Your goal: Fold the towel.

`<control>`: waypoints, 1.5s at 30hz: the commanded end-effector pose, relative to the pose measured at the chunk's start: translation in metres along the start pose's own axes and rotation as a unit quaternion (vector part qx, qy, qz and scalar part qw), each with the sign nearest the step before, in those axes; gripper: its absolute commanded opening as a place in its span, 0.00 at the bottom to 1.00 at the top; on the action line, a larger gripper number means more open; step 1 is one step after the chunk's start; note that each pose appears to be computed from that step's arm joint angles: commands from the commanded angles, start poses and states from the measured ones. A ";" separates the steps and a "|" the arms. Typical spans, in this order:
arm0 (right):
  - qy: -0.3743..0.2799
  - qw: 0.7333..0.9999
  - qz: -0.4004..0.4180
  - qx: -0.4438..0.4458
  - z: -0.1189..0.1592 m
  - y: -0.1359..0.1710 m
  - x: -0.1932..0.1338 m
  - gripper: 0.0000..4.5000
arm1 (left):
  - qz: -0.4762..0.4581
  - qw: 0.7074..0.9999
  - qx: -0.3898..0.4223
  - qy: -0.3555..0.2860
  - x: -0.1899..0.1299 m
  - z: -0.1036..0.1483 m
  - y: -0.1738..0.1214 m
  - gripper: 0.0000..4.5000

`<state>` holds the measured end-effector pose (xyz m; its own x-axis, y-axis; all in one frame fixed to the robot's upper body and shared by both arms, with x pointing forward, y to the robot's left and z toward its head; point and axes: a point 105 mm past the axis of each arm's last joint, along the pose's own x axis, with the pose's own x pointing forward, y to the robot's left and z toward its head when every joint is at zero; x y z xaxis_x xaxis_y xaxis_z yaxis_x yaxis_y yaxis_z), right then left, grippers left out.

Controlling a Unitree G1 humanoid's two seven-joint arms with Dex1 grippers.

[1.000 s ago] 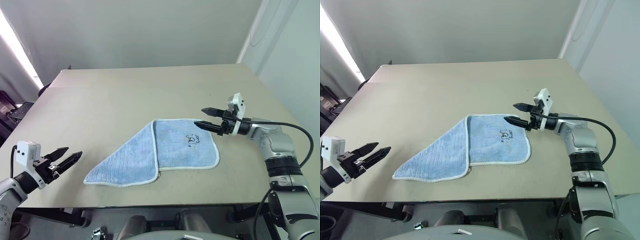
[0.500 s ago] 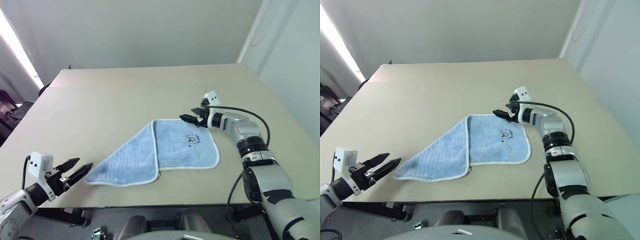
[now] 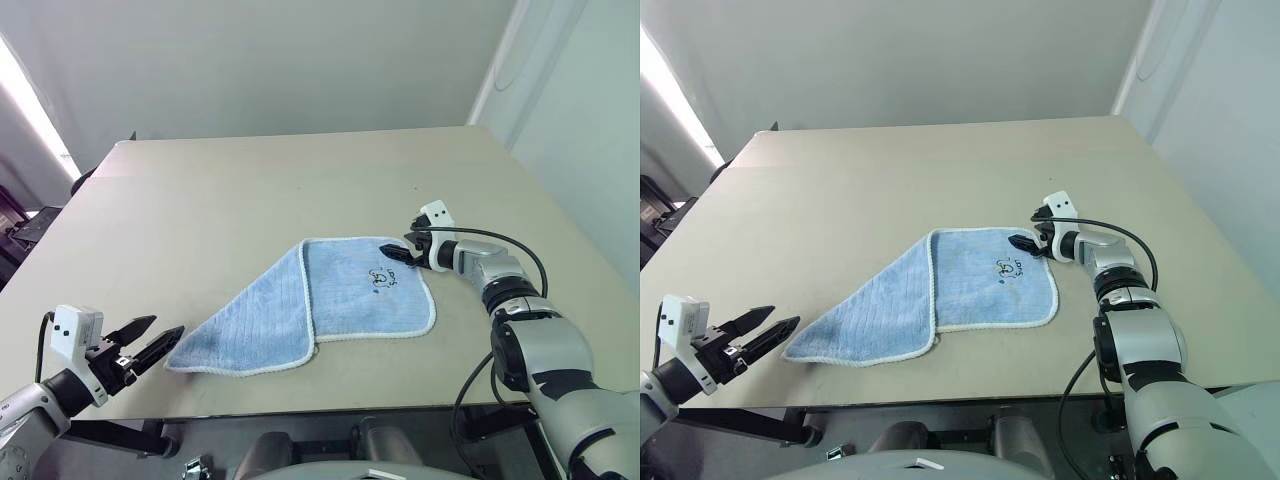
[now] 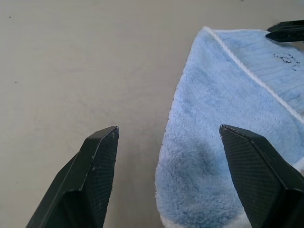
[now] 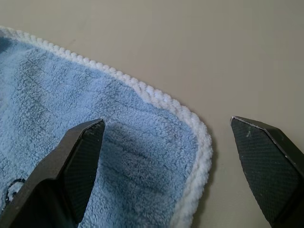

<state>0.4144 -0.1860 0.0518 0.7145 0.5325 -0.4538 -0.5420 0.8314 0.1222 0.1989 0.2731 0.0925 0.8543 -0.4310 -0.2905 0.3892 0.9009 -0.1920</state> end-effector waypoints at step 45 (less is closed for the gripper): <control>0.000 0.997 -0.023 -0.074 0.012 0.001 0.003 0.01 | -0.277 0.938 0.190 0.081 0.115 -0.010 -0.138 0.79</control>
<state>0.4167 -0.1796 0.0498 0.7181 0.4970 -0.4871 -0.5765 0.8169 -0.0164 0.2440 0.1088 0.0708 0.4802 -0.7833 -0.3948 0.8430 0.5365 -0.0392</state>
